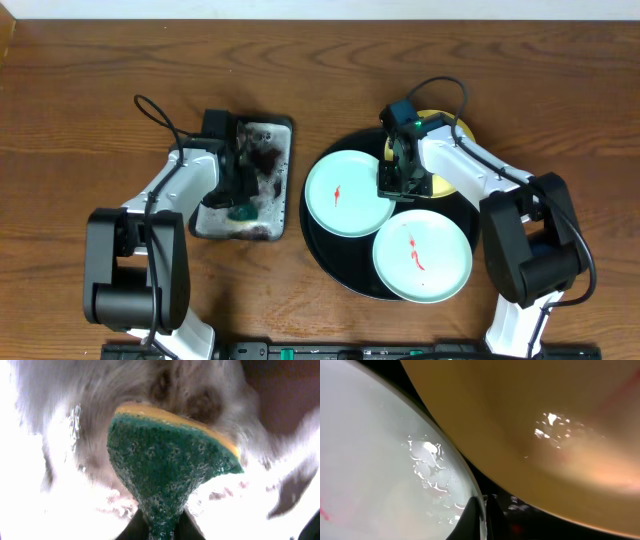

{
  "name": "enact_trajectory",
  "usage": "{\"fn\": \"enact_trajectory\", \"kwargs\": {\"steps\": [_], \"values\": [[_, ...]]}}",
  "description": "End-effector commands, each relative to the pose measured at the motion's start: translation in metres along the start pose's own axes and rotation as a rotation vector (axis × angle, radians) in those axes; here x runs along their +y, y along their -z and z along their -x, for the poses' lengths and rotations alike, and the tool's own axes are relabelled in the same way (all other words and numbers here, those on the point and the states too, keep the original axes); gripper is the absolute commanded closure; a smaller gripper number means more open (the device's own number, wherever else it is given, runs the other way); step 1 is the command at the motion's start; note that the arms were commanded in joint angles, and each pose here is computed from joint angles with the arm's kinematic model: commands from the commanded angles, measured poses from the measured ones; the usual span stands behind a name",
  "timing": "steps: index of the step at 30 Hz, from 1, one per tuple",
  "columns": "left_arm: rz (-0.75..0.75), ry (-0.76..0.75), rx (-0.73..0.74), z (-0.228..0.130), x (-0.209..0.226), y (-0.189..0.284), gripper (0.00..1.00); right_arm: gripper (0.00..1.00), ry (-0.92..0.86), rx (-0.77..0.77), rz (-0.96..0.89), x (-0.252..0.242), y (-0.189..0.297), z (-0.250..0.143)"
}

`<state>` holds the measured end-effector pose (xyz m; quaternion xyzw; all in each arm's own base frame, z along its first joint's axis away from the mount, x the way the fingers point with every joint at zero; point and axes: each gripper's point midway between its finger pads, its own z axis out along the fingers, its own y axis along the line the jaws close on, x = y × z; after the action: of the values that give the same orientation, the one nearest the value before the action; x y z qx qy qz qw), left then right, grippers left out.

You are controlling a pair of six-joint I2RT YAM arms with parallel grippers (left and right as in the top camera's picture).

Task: Clean dirty plates on tray and stack at the side
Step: 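Scrub the upper pale green plate with the sponge in the left gripper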

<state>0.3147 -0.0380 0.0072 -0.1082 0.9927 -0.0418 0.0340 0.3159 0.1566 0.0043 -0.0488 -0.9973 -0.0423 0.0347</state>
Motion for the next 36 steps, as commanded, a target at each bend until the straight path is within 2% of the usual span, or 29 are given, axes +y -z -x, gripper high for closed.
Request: {"fn": "enact_trajectory", "kwargs": {"steps": [1, 4, 7, 9, 13, 21, 27, 30, 33, 36], "values": [[-0.004, -0.006, -0.049, 0.014, -0.005, 0.028, 0.92, 0.99, -0.075, -0.056, -0.276, -0.055, -0.011, 0.005], [-0.020, -0.008, -0.067, 0.014, -0.008, 0.040, 0.93, 0.99, -0.075, -0.063, -0.257, -0.051, -0.012, 0.007], [-0.134, -0.014, -0.034, 0.006, -0.027, 0.045, 0.92, 0.99, -0.047, -0.060, -0.228, -0.045, -0.013, 0.008], [-0.220, -0.024, -0.027, 0.003, -0.043, 0.053, 0.93, 0.99, 0.061, -0.046, -0.144, -0.029, -0.016, 0.010], [-0.282, -0.075, -0.072, 0.004, -0.065, 0.075, 0.93, 0.99, 0.232, -0.044, 0.007, 0.000, -0.018, 0.013], [-0.374, -0.204, -0.197, -0.002, -0.124, 0.114, 0.93, 0.99, 0.183, -0.059, 0.030, 0.005, -0.018, 0.016], [-0.434, -0.230, -0.169, -0.019, -0.182, 0.096, 0.92, 0.99, 0.155, -0.052, 0.027, 0.004, -0.018, 0.015], [-0.440, -0.165, -0.117, -0.027, -0.201, 0.074, 0.93, 0.99, 0.120, -0.046, 0.026, 0.003, -0.018, 0.014], [-0.430, -0.126, -0.065, -0.034, -0.215, 0.049, 0.92, 0.99, 0.070, -0.032, 0.020, 0.001, -0.018, 0.010], [-0.402, -0.125, -0.013, -0.045, -0.223, 0.020, 0.93, 0.99, -0.052, -0.021, 0.016, 0.000, -0.018, 0.008]]}}
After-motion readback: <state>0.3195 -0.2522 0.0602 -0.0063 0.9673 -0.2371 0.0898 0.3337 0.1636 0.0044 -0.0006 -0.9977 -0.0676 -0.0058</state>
